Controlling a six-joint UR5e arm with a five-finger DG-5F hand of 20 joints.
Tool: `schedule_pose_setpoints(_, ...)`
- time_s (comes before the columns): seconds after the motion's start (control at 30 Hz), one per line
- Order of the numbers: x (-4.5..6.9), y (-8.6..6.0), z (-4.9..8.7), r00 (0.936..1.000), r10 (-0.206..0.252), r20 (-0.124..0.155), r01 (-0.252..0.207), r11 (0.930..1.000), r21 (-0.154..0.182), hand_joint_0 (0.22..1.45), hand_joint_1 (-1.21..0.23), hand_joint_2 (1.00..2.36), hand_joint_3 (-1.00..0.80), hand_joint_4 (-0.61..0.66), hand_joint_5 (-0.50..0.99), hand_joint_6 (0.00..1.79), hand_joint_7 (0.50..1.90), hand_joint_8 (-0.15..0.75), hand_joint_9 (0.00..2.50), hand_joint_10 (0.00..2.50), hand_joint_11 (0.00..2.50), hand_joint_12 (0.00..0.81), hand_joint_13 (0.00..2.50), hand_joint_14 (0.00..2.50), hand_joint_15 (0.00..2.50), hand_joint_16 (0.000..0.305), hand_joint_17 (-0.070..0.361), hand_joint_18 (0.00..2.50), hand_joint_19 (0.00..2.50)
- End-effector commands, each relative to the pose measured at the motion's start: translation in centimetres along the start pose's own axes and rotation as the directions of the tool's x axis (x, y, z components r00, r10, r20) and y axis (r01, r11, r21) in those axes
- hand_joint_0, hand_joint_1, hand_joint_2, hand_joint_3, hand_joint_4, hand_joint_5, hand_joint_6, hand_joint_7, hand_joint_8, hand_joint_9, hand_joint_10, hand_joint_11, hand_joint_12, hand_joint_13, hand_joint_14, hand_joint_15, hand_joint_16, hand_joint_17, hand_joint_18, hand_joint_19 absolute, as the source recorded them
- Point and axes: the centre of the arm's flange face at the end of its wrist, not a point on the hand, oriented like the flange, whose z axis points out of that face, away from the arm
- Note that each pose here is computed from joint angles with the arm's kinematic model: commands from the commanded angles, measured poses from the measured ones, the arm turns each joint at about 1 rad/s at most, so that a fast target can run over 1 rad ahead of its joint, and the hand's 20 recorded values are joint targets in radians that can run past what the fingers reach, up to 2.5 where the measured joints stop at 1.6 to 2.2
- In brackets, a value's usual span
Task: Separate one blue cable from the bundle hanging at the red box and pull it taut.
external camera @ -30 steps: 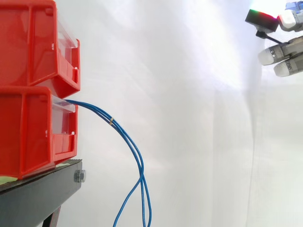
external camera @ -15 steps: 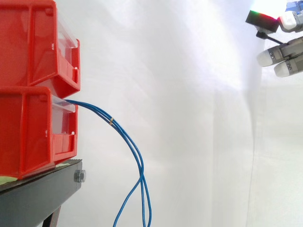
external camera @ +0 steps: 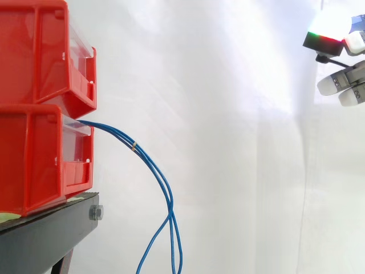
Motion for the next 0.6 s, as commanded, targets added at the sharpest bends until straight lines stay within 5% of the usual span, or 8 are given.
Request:
schedule_pose_setpoints(0.0, -0.1, 0.2, 0.2, 0.9994, 0.002, 0.033, -0.002, 0.9998, -0.018, 0.52, -0.60, 1.00, -0.50, 0.19, -0.21, 0.50, 0.83, 0.249, 0.41, 0.01, 0.23, 0.326, 0.19, 0.00, 0.06, 0.046, 0.104, 0.04, 0.05)
schedule_pose_setpoints(0.17, 0.4, 0.2, 0.4, 0.9989, -0.014, 0.045, 0.016, 0.9994, -0.029, 0.52, -0.60, 1.00, -0.50, 0.19, -0.21, 0.50, 0.83, 0.249, 0.40, 0.01, 0.22, 0.327, 0.19, 0.00, 0.06, 0.046, 0.103, 0.05, 0.05)
schedule_pose_setpoints(0.57, 1.5, -1.2, 1.0, 0.9972, -0.031, 0.068, 0.031, 0.9995, 0.001, 0.53, -0.60, 1.00, -0.50, 0.19, -0.21, 0.50, 0.83, 0.248, 0.40, 0.01, 0.24, 0.327, 0.20, 0.00, 0.06, 0.045, 0.101, 0.06, 0.07)
